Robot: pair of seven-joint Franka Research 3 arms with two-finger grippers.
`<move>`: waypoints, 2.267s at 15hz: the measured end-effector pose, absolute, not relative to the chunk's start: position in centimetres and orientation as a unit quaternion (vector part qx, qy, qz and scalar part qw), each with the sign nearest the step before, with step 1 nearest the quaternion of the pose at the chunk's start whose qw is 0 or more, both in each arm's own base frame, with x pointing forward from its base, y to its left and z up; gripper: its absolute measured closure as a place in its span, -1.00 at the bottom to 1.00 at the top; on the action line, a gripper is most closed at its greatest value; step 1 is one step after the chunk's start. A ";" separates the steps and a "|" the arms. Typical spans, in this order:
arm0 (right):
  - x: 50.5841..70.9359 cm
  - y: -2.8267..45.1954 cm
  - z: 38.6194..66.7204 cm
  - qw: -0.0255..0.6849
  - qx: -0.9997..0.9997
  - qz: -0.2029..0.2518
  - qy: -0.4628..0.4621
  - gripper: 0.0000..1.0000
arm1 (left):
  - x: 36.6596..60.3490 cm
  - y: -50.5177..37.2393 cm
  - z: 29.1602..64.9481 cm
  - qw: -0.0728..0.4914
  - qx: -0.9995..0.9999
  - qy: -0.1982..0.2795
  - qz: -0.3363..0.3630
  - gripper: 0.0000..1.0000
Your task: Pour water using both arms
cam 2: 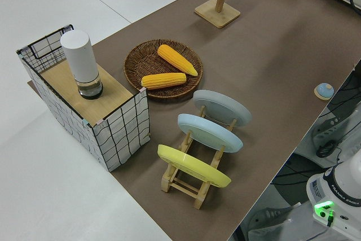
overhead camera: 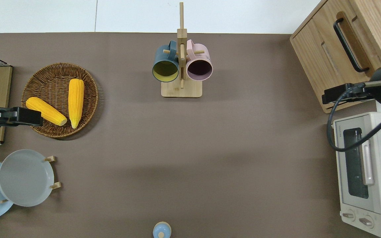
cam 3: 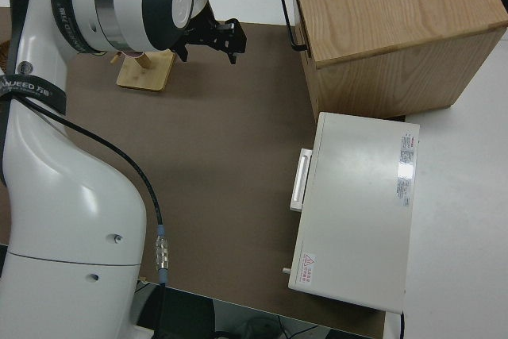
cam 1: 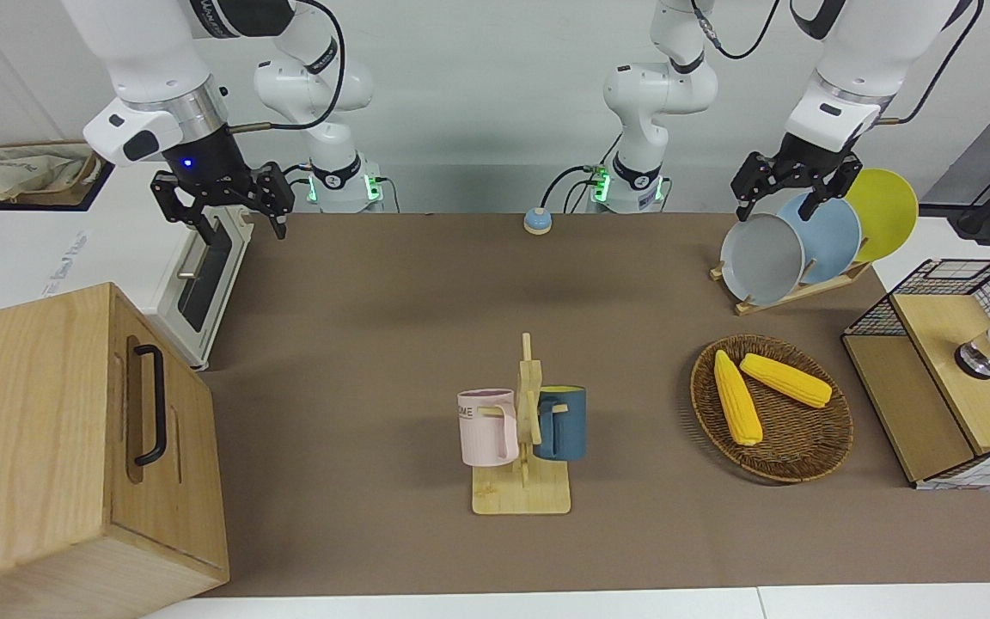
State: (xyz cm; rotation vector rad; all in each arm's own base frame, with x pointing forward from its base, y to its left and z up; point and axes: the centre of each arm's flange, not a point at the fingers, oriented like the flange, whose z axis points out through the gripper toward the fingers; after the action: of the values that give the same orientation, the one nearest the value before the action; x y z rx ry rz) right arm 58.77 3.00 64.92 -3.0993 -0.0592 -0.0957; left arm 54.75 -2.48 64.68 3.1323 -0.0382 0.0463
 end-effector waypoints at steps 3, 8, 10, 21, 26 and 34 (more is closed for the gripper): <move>58.7 3.2 64.9 0.020 -0.999 -0.032 -0.021 -0.99 | 54.8 -2.6 64.6 0.004 1.000 -0.013 0.014 -1.00; 58.8 3.4 64.9 0.021 -0.999 -0.033 -0.023 -0.99 | 54.9 -2.3 64.5 0.004 1.000 -0.011 0.013 -0.98; 58.8 3.4 64.9 0.021 -0.999 -0.033 -0.023 -0.99 | 55.0 -1.9 64.3 0.004 1.000 -0.007 0.011 -0.99; 59.7 7.4 65.5 0.027 -0.994 -0.089 -0.055 -0.99 | 55.9 7.1 62.7 0.000 0.998 -0.055 0.009 -0.99; 60.4 14.3 64.1 0.036 -0.984 -0.124 -0.119 -0.99 | 55.1 15.9 62.0 -0.007 0.995 -0.097 0.021 -0.99; 62.1 21.1 58.4 -0.011 -0.954 -0.193 -0.231 -0.99 | 54.4 25.0 59.4 -0.018 0.994 -0.106 0.031 -0.99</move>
State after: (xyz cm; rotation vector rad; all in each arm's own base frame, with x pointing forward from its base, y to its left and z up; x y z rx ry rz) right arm 62.08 21.07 58.44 -3.0169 -0.7315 -0.6092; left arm 54.39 24.97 59.43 3.1589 -0.3361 0.0974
